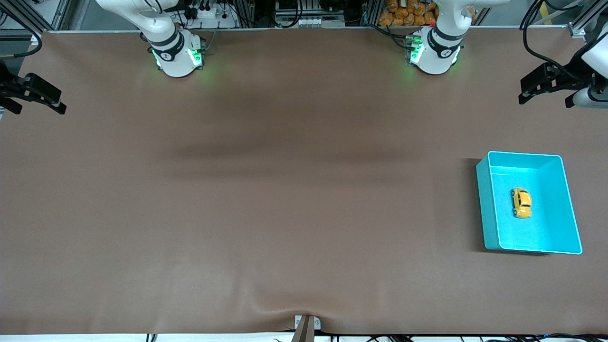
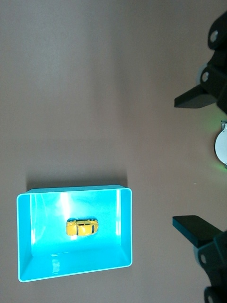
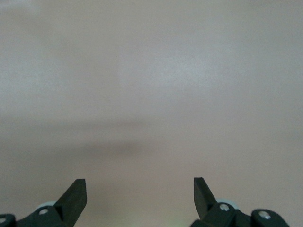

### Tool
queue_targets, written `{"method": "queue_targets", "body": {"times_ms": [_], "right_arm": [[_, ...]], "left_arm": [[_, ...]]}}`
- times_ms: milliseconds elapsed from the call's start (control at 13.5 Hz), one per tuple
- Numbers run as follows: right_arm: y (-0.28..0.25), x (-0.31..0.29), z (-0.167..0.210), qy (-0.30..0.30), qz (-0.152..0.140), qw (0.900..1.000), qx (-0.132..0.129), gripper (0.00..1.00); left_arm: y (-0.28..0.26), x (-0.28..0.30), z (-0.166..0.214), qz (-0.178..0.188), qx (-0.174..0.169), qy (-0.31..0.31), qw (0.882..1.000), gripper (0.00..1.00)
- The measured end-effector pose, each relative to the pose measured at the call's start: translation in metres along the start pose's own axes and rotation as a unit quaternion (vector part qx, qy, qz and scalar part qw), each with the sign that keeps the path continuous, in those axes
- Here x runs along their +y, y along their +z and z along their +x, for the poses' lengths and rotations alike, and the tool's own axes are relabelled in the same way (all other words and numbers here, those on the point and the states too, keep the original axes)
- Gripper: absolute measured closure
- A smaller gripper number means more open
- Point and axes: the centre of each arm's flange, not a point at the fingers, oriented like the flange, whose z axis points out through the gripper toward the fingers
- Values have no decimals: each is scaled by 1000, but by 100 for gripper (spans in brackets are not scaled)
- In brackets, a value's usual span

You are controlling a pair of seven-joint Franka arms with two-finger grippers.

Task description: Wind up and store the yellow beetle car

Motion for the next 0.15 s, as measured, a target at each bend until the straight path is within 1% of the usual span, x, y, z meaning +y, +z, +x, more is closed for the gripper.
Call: {"method": "queue_targets", "body": {"times_ms": [148], "right_arm": [[0,0,0,0,0,1000,0,0]], "left_arm": [[0,0,0,0,0,0,1000,0]]}}
